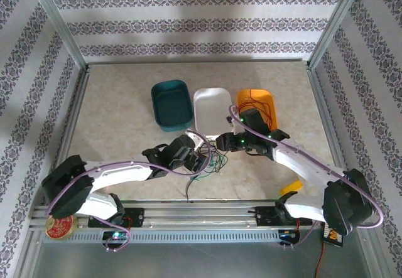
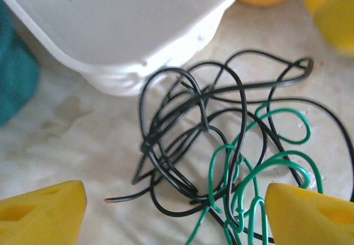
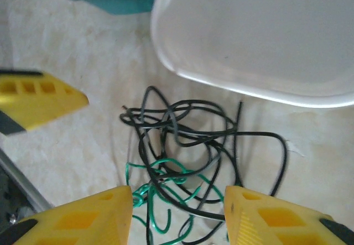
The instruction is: Untangle the cables
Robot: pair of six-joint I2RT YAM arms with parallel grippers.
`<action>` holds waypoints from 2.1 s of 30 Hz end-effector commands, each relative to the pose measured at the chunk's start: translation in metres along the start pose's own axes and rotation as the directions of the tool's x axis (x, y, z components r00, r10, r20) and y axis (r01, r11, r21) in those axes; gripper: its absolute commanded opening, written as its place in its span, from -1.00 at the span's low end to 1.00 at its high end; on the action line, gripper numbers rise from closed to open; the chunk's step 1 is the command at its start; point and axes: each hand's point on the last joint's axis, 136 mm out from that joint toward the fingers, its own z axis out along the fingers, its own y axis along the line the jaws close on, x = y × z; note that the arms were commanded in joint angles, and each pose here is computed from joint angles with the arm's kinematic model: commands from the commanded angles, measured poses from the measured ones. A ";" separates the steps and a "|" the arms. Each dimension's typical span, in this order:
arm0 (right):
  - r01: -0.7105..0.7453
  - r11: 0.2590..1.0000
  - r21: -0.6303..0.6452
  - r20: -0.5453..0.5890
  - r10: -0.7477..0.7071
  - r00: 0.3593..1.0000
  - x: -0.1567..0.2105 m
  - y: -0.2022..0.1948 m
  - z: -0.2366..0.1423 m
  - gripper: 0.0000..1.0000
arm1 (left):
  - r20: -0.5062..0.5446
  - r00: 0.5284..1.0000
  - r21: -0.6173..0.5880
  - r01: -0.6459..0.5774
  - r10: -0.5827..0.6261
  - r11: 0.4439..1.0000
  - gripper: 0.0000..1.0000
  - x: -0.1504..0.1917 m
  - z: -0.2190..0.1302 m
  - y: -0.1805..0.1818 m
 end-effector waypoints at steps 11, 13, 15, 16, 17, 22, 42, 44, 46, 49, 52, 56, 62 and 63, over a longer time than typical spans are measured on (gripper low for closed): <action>0.187 0.969 0.163 -0.091 -0.174 0.980 0.002 -0.004 0.029 -0.04 | -0.067 0.994 0.017 0.093 -0.092 0.995 0.75 0.023 -0.016 0.030; 0.203 0.963 0.176 -0.107 -0.187 0.977 0.004 -0.006 0.034 -0.08 | -0.094 0.990 0.038 0.108 -0.104 0.993 0.75 0.029 -0.011 0.025; 0.206 0.961 0.182 -0.117 -0.187 0.975 0.005 -0.007 0.037 -0.23 | -0.113 0.987 0.058 0.118 -0.111 0.991 0.79 0.034 -0.005 0.020; 0.204 0.960 0.190 -0.115 -0.184 0.976 0.005 -0.008 0.037 -0.42 | -0.121 0.986 0.067 0.121 -0.113 0.990 0.81 0.035 -0.002 0.017; 0.202 0.959 0.201 -0.107 -0.183 0.977 0.003 -0.010 0.036 -0.62 | -0.128 0.985 0.075 0.122 -0.112 0.990 0.83 0.037 0.001 0.015; 0.186 0.960 0.211 -0.030 -0.184 0.983 -0.014 -0.005 0.020 -1.00 | -0.162 0.984 0.120 0.097 -0.077 0.988 0.89 0.038 0.015 -0.005; -0.146 0.986 0.075 0.516 0.087 0.852 -0.115 0.001 -0.127 -1.00 | -0.175 0.978 0.099 0.134 -0.116 0.986 -0.73 0.048 0.067 -0.006; -0.185 0.977 0.110 0.590 0.086 0.803 -0.121 -0.007 -0.149 -1.00 | -0.179 0.976 0.089 0.142 -0.124 0.986 -0.87 0.051 0.066 -0.002; -0.228 0.963 0.144 0.663 0.077 0.745 -0.124 -0.016 -0.174 -1.00 | -0.186 0.974 0.083 0.148 -0.130 0.986 -0.97 0.054 0.065 0.001; -0.298 0.939 0.169 0.756 0.070 0.650 -0.126 -0.028 -0.208 -1.00 | -0.193 0.972 0.076 0.152 -0.135 0.985 -1.00 0.059 0.063 0.003; -0.365 0.912 0.186 0.827 0.056 0.560 -0.123 -0.040 -0.237 -1.00 | -0.196 0.971 0.066 0.155 -0.140 0.986 -1.00 0.063 0.061 0.005; -0.453 0.866 0.212 0.893 0.018 0.451 -0.114 -0.054 -0.271 -1.00 | -0.193 0.970 0.052 0.159 -0.146 0.986 -1.00 0.065 0.058 0.008; -0.435 0.863 0.258 0.910 -0.067 0.408 -0.122 -0.045 -0.300 -1.00 | -0.179 0.972 0.042 0.161 -0.151 0.986 -1.00 0.065 0.053 0.011; -0.443 0.854 0.274 0.914 -0.089 0.396 -0.123 -0.045 -0.307 -1.00 | -0.181 0.972 0.038 0.160 -0.151 0.986 -1.00 0.066 0.052 0.012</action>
